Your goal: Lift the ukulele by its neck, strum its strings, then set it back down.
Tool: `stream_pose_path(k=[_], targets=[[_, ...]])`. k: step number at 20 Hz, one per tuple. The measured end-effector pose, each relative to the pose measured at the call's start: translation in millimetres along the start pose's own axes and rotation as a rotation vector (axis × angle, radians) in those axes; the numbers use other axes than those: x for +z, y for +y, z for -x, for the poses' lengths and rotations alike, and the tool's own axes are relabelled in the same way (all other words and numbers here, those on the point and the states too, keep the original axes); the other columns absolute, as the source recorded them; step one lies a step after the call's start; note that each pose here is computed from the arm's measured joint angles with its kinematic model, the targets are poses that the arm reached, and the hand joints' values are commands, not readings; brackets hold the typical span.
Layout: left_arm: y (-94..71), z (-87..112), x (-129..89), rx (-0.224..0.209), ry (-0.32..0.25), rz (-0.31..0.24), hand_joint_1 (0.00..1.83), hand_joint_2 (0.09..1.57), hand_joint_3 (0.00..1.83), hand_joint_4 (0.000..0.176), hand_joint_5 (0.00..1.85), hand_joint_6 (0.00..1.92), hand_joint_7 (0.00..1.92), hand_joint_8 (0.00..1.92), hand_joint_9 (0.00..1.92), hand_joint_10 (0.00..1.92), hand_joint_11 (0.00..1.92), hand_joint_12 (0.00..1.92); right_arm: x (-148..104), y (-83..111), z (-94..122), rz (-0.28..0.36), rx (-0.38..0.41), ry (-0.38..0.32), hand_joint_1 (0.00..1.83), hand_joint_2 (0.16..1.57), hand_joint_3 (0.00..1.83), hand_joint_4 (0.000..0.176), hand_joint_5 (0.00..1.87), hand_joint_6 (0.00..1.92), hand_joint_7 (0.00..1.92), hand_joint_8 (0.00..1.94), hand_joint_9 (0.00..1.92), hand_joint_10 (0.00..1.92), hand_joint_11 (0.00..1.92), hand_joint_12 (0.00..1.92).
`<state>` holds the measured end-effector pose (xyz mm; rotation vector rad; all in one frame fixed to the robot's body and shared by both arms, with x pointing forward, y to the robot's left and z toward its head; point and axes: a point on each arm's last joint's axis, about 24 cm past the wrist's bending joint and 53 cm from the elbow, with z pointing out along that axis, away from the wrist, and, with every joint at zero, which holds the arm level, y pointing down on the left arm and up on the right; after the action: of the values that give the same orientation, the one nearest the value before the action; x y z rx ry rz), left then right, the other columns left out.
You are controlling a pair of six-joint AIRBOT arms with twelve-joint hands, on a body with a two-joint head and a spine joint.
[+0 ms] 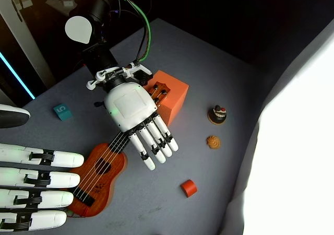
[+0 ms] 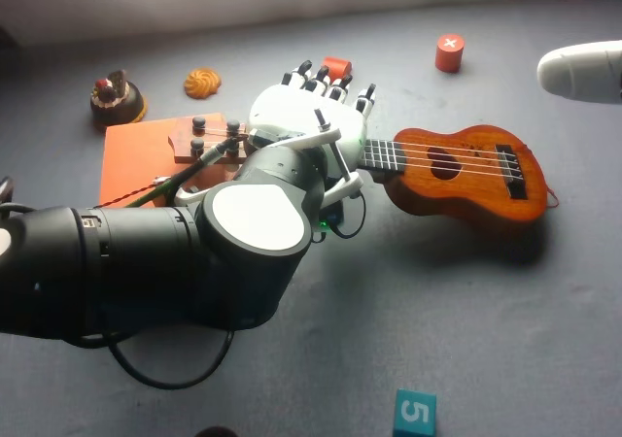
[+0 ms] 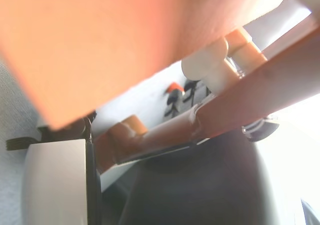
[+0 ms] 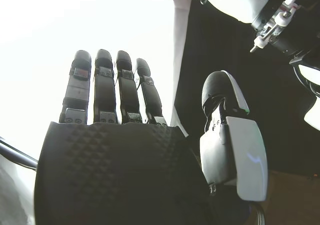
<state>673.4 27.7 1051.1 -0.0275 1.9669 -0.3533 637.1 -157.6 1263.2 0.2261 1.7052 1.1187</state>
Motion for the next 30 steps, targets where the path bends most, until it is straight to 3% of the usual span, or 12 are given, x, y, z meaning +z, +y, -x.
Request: stream_pose_path(k=[1, 2, 3, 5, 6, 7, 8, 10, 12, 13, 15, 30], targets=[[-0.6, 0.0, 0, -0.002, 0.0, -0.003, 1.12, 1.14, 0.0, 0.0, 0.39, 0.33, 0.48, 0.28, 0.44, 0.38, 0.02, 1.16, 0, 0.0, 0, 0.0, 0.0, 0.0, 0.26, 1.26, 0.0, 0.0, 0.15, 0.01, 0.18, 0.0, 0.12, 0.01, 0.0, 0.17], [-1.2, 0.6, 0, 0.0, -0.003, -0.005, 1.02, 1.26, 0.01, 0.0, 0.59, 1.26, 0.33, 1.03, 0.32, 1.07, 0.03, 1.46, 0, 0.0, 0, 0.0, 0.0, 0.0, 0.32, 1.25, 0.0, 0.0, 0.17, 0.01, 0.18, 0.0, 0.14, 0.01, 0.0, 0.22], [-1.9, 1.2, 0, -0.001, -0.005, -0.008, 1.05, 1.33, 0.01, 0.008, 0.6, 1.53, 0.49, 1.55, 0.28, 1.46, 0.05, 1.7, 0, 0.0, 0, 0.0, 0.0, 0.0, 0.31, 1.25, 0.0, 0.0, 0.15, 0.0, 0.18, 0.0, 0.14, 0.01, 0.0, 0.22], [-2.9, 2.2, 0, -0.005, -0.009, -0.012, 0.98, 1.33, 0.0, 0.0, 0.6, 1.61, 0.31, 1.89, 0.36, 1.89, 0.34, 1.91, 0, -0.1, 0, 0.0, 0.0, 0.0, 0.31, 1.25, 0.0, 0.0, 0.14, 0.0, 0.18, 0.0, 0.14, 0.01, 0.0, 0.26], [-4.0, 1.6, 0, -0.006, -0.01, -0.011, 1.07, 1.26, 0.0, 0.0, 0.73, 1.43, 0.57, 1.92, 0.6, 1.92, 0.49, 1.92, 0, 0.0, 0, 0.0, 0.0, 0.0, 0.3, 1.26, 0.0, 0.0, 0.11, 0.0, 0.17, 0.0, 0.14, 0.0, 0.0, 0.3], [-5.5, 0.9, 0, -0.006, -0.009, -0.014, 1.16, 1.13, 0.0, 0.0, 0.73, 1.78, 0.79, 1.92, 0.84, 1.92, 0.7, 1.92, 0, 0.0, 0, 0.0, 0.0, 0.0, 0.29, 1.26, 0.0, 0.0, 0.1, 0.0, 0.17, 0.0, 0.13, 0.0, 0.0, 0.25], [-7.1, -0.3, -1, -0.007, -0.005, -0.019, 1.16, 1.13, 0.0, 0.0, 0.73, 1.78, 0.79, 1.92, 0.84, 1.92, 0.7, 1.92, 0, 0.2, 0, 0.001, 0.0, 0.001, 0.29, 1.26, 0.0, 0.0, 0.1, 0.0, 0.17, 0.0, 0.13, 0.0, 0.0, 0.25], [-11.0, -3.0, -3, -0.01, 0.003, -0.028, 1.13, 0.99, 0.35, 0.0, 0.9, 1.23, 1.19, 1.92, 1.3, 1.92, 1.28, 1.92, 0, 0.0, 0, 0.0, 0.0, 0.0, 0.32, 1.26, 0.0, 0.0, 0.11, 0.0, 0.19, 0.0, 0.14, 0.01, 0.0, 0.29], [-15.2, -5.2, -4, -0.011, 0.008, -0.037, 1.14, 0.96, 0.37, 0.0, 0.93, 1.18, 1.32, 1.92, 1.45, 1.92, 1.47, 1.92, 0, 0.0, 0, 0.0, 0.0, 0.0, 0.3, 1.27, 0.0, 0.0, 0.13, 0.01, 0.18, 0.0, 0.13, 0.0, 0.0, 0.3], [-18.5, -6.7, -6, -0.018, 0.012, -0.045, 1.29, 0.94, 0.48, 0.0, 1.11, 1.72, 1.5, 1.92, 1.65, 1.92, 1.67, 1.92, 0, 0.0, 0, 0.0, 0.0, 0.0, 0.34, 1.27, 0.0, 0.0, 0.16, 0.02, 0.21, 0.01, 0.13, 0.0, 0.0, 0.23], [-23.2, -10.0, -8, -0.028, 0.023, -0.057, 1.38, 1.16, 0.18, 0.0, 1.36, 1.91, 1.5, 1.92, 1.65, 1.92, 1.71, 1.92, 0, 0.1, 0, 0.0, 0.0, 0.0, 0.37, 1.26, 0.0, 0.0, 0.16, 0.01, 0.2, 0.0, 0.14, 0.01, 0.0, 0.25], [-42.3, 39.0, -41, -0.144, 0.04, -0.112, 1.57, 1.15, 0.11, 0.0, 1.35, 1.92, 1.45, 1.92, 1.57, 1.92, 1.61, 1.92, -3, 12.2, -17, 0.042, -0.03, 0.083, 0.28, 1.29, 0.0, 0.0, 0.18, 0.01, 0.16, 0.0, 0.12, 0.0, 0.0, 0.33]])
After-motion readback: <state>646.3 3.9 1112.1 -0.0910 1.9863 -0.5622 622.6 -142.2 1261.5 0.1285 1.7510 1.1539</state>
